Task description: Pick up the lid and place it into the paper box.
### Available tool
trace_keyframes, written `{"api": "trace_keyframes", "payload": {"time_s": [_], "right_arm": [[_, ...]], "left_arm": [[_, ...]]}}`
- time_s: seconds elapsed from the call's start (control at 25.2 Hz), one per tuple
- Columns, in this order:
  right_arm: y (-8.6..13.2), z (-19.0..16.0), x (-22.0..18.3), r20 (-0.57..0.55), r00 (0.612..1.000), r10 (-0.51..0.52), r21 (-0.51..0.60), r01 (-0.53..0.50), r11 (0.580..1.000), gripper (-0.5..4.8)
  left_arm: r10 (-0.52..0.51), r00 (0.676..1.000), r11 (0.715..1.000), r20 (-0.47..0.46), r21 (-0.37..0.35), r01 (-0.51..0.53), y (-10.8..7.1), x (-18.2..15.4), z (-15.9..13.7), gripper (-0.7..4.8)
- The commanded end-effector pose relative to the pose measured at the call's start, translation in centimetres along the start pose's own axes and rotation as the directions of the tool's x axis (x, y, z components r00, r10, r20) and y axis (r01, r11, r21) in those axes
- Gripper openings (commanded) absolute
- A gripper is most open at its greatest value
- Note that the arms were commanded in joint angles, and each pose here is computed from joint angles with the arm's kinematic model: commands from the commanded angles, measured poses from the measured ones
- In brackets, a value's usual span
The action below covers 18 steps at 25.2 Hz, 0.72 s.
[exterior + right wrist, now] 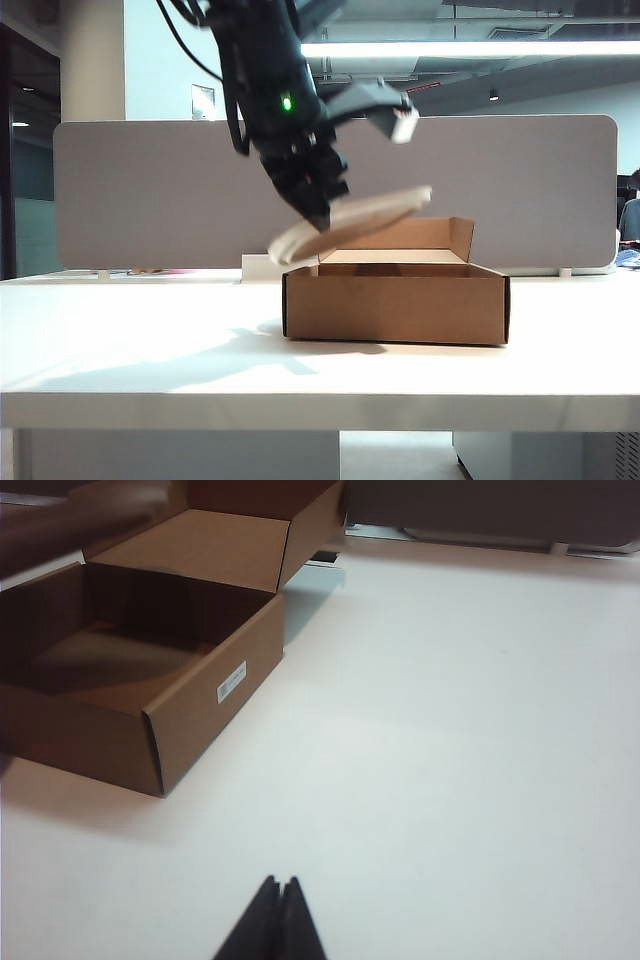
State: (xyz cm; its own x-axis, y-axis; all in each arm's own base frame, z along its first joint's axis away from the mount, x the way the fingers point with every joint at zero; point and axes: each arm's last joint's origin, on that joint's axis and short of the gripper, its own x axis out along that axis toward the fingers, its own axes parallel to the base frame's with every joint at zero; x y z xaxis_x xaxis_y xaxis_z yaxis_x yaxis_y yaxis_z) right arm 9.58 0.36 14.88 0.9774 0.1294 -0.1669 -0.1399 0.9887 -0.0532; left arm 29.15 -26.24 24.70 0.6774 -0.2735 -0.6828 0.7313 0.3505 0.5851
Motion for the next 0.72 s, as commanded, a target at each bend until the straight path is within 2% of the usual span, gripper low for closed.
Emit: {"api": "trace_keyframes", "payload": {"time_s": [0.04,0.4,0.52,0.64,0.72], "right_arm": [[0.0,-0.1,0.0,0.008,1.0,0.001,0.001,-0.001,1.0,-0.01],[0.0,-0.1,0.0,0.008,1.0,0.001,0.001,-0.001,1.0,-0.01],[0.0,-0.1,0.0,0.008,1.0,0.002,0.001,-0.002,1.0,-0.01],[0.0,-0.1,0.0,0.009,1.0,0.001,0.001,-0.001,1.0,-0.01],[0.0,-0.1,0.0,0.009,1.0,0.001,0.001,-0.001,1.0,-0.01]], "left_arm": [[-0.02,0.998,1.0,0.053,0.006,0.02,-0.3,0.8,0.5,-0.06],[-0.051,0.998,0.998,0.042,0.044,0.049,-2.0,1.7,1.0,-0.06],[-0.004,1.0,0.993,0.015,0.121,0.002,-2.5,1.5,1.4,-0.06],[0.067,0.998,0.971,0.018,0.229,-0.07,-3.3,1.0,2.5,-0.06],[0.045,0.997,0.97,0.057,0.238,-0.057,-3.8,0.9,2.9,-0.06]]}}
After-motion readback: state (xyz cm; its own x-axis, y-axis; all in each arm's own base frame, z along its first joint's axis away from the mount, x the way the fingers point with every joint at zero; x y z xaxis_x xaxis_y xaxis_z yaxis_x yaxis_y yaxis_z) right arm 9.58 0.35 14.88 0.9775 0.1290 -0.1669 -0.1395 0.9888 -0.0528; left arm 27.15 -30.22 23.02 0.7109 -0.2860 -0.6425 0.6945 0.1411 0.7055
